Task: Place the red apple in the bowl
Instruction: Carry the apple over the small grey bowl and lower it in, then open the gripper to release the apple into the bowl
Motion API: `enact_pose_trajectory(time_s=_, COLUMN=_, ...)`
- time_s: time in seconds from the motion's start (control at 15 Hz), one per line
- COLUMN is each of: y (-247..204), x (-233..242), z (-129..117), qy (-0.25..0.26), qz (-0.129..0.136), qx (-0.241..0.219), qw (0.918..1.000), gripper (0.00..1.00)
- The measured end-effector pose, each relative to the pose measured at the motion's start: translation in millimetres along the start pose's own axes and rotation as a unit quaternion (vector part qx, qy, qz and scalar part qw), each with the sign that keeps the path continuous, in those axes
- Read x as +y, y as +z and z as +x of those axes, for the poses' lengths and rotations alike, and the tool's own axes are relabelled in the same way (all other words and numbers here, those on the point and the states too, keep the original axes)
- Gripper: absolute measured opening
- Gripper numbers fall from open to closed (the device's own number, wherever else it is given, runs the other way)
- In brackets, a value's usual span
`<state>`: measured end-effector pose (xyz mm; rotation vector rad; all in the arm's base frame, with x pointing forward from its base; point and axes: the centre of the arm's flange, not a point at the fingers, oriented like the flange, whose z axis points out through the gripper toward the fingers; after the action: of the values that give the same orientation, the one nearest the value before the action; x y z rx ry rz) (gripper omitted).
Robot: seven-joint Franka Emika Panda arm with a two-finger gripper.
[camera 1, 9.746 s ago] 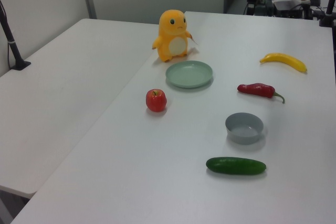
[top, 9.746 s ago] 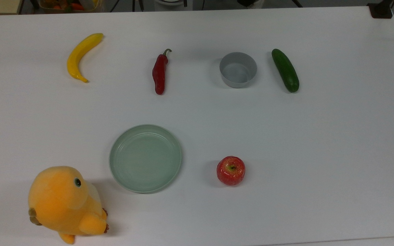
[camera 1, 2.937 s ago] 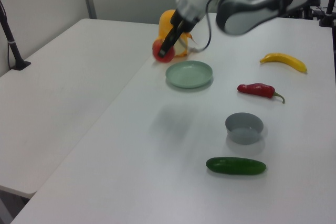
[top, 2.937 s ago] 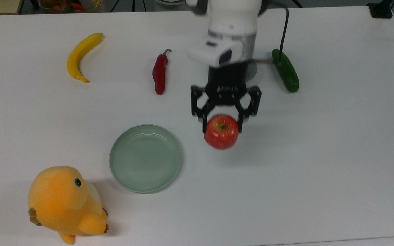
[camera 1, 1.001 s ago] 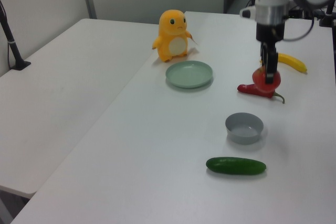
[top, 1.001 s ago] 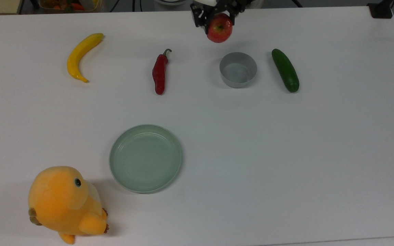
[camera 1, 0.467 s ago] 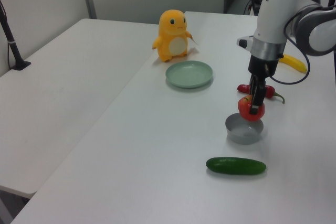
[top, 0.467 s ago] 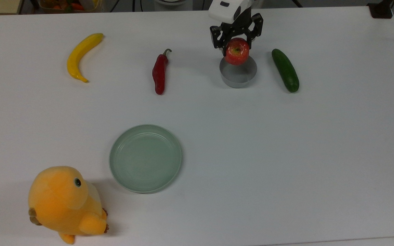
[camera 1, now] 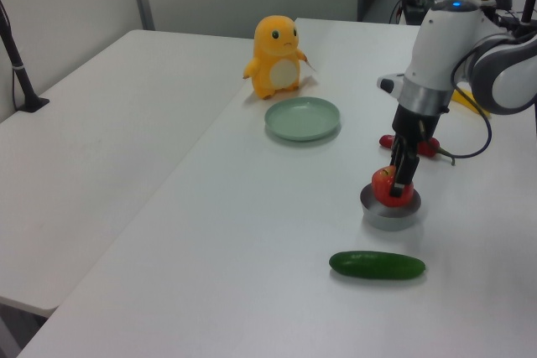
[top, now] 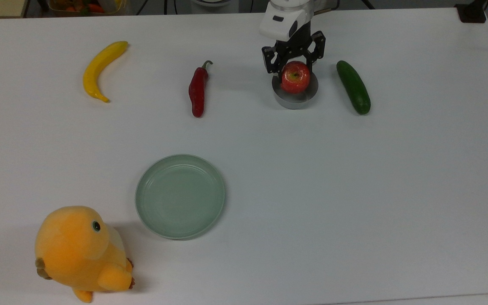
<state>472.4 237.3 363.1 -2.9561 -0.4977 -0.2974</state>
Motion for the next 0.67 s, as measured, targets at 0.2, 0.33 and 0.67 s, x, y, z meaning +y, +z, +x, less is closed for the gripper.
enact_pose_trajectory(time_s=0.2, y=8.9, x=1.0, z=-1.0, qy=-0.006, qz=-0.003, qx=-0.006, qw=1.0, gripper=0.77)
enact_pose_trajectory(time_s=0.33, y=9.8, x=1.8, z=-1.0, qy=-0.006, qz=-0.004, qx=-0.007, qw=1.0, gripper=0.83)
enact_pose_trajectory(time_s=0.67, y=7.7, x=2.0, z=1.0, qy=0.025, qz=-0.004, qx=-0.007, qw=0.9997, gripper=1.0)
